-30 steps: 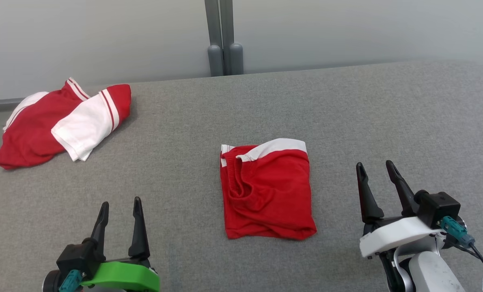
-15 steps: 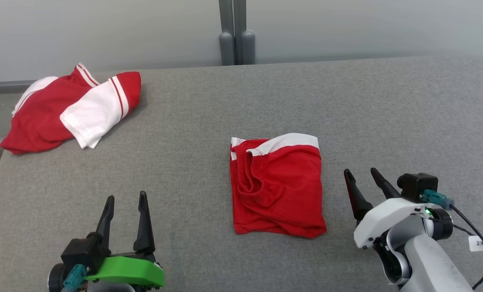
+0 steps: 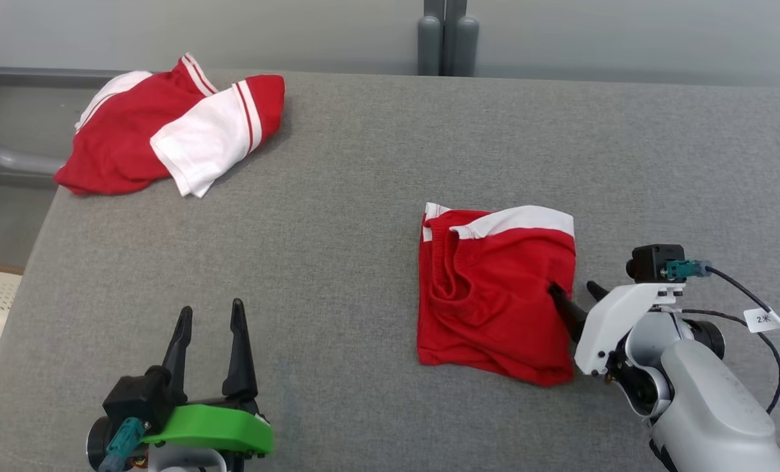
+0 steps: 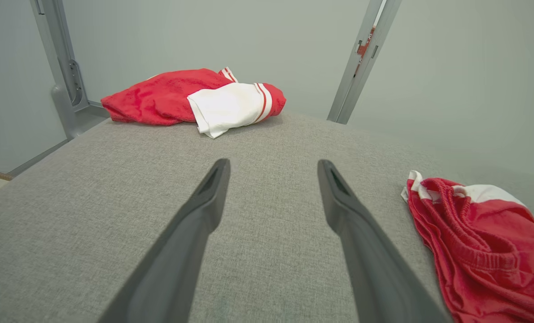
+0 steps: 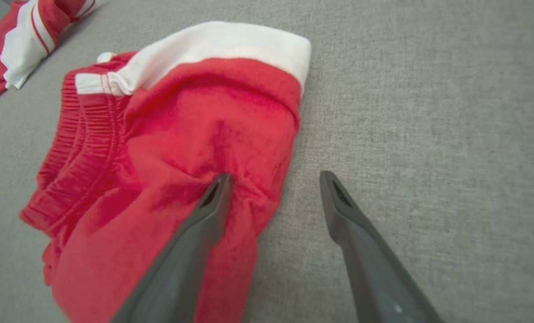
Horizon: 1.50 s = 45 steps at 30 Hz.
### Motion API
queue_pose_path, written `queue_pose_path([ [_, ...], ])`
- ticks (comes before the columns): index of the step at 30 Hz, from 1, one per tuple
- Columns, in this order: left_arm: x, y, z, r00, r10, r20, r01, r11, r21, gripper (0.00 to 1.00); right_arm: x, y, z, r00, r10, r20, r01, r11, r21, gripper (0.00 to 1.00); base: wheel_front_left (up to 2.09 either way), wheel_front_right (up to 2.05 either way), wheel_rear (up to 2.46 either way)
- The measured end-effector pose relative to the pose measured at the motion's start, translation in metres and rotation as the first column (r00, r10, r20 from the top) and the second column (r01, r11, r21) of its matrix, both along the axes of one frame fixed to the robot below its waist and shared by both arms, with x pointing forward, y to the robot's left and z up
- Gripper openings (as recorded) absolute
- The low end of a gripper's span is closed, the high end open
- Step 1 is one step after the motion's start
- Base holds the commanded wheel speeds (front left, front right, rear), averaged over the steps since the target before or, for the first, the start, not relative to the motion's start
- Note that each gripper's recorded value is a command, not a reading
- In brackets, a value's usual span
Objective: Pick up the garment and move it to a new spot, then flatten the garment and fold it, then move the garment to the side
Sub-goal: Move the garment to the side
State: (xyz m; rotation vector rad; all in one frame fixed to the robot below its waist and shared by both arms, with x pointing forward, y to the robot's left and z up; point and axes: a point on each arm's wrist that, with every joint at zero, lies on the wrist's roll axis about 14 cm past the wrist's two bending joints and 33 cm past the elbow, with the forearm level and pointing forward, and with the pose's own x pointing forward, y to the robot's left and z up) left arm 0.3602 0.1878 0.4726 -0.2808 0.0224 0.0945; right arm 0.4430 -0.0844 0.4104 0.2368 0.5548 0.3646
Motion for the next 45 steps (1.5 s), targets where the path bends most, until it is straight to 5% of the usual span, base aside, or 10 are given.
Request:
queue_pose_path([
  [6,-0.005,0.01,-0.004,0.999,0.035,-0.014,-0.035,0.999,0.003,1.0,-0.003,0.018,-0.016,0.992,0.056,-0.111,-0.053,0.998,0.033,1.0,0.0,0.0,0.0],
  [8,-0.006,0.011,-0.005,0.999,0.039,-0.017,-0.039,0.999,0.004,1.0,-0.002,0.018,-0.016,0.992,0.06,-0.111,-0.057,0.998,0.03,0.37,0.0,0.0,0.0],
  [11,-0.005,0.01,-0.005,0.999,0.034,-0.018,-0.033,0.999,0.005,1.0,-0.001,0.012,-0.016,0.994,0.054,-0.098,-0.053,0.998,0.018,0.0,0.0,0.0,0.0],
  [17,0.003,-0.002,-0.006,1.0,-0.01,-0.019,0.011,1.0,0.023,1.0,0.005,-0.007,-0.007,0.999,0.018,-0.042,-0.018,1.0,-0.003,0.0,0.0,0.0,0.0],
  [27,0.035,-0.055,-0.006,0.981,-0.193,0.0,0.193,0.98,0.04,1.0,0.018,-0.111,0.021,0.983,-0.154,0.099,0.166,0.977,-0.13,0.0,0.0,0.0,0.0],
  [45,0.101,-0.191,-0.033,0.812,-0.583,0.002,0.582,0.81,0.068,1.0,-0.003,-0.24,0.024,0.877,-0.449,0.17,0.478,0.847,-0.231,0.0,0.0,0.0,0.0],
])
